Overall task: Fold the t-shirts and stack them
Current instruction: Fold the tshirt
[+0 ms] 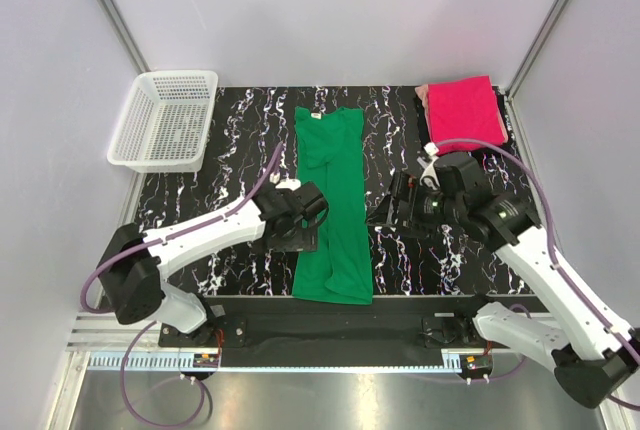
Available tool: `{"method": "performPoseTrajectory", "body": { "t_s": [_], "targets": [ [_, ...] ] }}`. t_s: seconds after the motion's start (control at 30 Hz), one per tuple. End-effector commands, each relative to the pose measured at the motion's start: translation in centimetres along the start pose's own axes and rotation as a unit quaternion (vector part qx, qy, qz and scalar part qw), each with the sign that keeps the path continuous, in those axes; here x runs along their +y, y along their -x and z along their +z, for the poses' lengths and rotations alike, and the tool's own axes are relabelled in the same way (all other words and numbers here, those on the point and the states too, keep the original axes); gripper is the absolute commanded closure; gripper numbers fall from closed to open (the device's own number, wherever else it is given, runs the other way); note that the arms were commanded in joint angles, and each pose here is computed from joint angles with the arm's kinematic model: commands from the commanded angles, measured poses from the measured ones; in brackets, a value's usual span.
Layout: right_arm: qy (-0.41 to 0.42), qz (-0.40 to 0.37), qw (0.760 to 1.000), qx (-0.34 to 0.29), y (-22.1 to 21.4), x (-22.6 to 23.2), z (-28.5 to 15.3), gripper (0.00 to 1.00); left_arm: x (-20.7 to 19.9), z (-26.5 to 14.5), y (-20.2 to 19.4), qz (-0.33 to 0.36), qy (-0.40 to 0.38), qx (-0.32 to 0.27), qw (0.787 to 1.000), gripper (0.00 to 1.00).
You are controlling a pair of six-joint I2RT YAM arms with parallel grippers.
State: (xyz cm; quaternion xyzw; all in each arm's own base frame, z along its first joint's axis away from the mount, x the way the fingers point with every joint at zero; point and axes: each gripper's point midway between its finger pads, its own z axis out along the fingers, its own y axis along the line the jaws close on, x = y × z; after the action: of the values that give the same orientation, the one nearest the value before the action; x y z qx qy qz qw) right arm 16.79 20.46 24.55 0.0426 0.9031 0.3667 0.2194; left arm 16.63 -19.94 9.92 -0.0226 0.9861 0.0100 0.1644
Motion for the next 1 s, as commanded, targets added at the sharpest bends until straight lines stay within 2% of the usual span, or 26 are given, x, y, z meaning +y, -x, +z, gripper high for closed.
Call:
{"method": "performPoseTrajectory", "body": {
  "t_s": [0.0, 0.17, 0.3, 0.37, 0.5, 0.57, 0.67, 0.73, 0.8, 0.87, 0.93, 0.97],
  "targets": [
    [0.038, -0.026, 0.999, 0.02, -0.1, 1.2, 0.6, 0.0, -1.3, -0.8, 1.6, 0.003, -0.018, -0.017, 1.0, 0.01],
    [0.087, -0.046, 0.995, 0.001, 0.1, 2.8, 0.0, 0.0, -1.3, -0.6, 1.7, 0.008, -0.015, -0.013, 1.0, 0.01],
    [-0.01, -0.026, 1.0, 0.01, 0.4, -0.5, 1.2, 0.0, -1.1, -0.5, 1.8, 0.002, -0.013, -0.014, 1.0, 0.01],
    [-0.019, -0.051, 0.998, 0.013, 0.5, -1.1, 1.6, 0.0, -0.9, -0.4, 1.8, -0.002, -0.011, -0.013, 1.0, 0.01],
    [-0.06, -0.024, 0.998, -0.001, 1.1, -2.4, 1.9, 0.0, -0.8, -0.3, 1.7, -0.005, -0.01, -0.01, 1.0, 0.01],
    [-0.08, -0.005, 0.997, 0.02, 0.6, -3.1, 2.6, 0.0, -0.8, -0.3, 1.7, -0.005, -0.009, -0.008, 1.0, 0.01],
    [-0.058, -0.003, 0.996, 0.063, -0.2, -2.6, 4.0, 0.0, -0.8, -0.3, 1.6, -0.003, -0.01, -0.007, 1.0, 0.01],
    [-0.005, 0.003, 0.992, 0.123, -1.9, -1.3, 4.9, 0.0, -0.8, -0.3, 1.7, -0.003, -0.01, -0.008, 1.0, 0.01],
    [-0.012, 0.027, 0.983, 0.18, -3.3, -2.0, 6.3, 0.0, -0.7, -0.8, 2.0, -0.008, -0.013, -0.018, 1.0, 0.01],
    [-0.022, 0.036, 0.977, 0.209, -4.1, -2.9, 7.2, 0.0, -0.3, -1.2, 2.0, -0.021, -0.019, -0.027, 0.999, 0.03],
    [-0.013, 0.011, 0.982, 0.19, -3.2, -2.4, 7.0, 0.0, 0.0, -1.3, 2.0, -0.026, -0.021, -0.035, 0.999, 0.07],
    [-0.031, -0.008, 0.989, 0.142, -1.9, -2.7, 6.3, 0.0, 0.1, -1.6, 2.0, -0.031, -0.029, -0.04, 0.998, 0.07]
  ]
}}
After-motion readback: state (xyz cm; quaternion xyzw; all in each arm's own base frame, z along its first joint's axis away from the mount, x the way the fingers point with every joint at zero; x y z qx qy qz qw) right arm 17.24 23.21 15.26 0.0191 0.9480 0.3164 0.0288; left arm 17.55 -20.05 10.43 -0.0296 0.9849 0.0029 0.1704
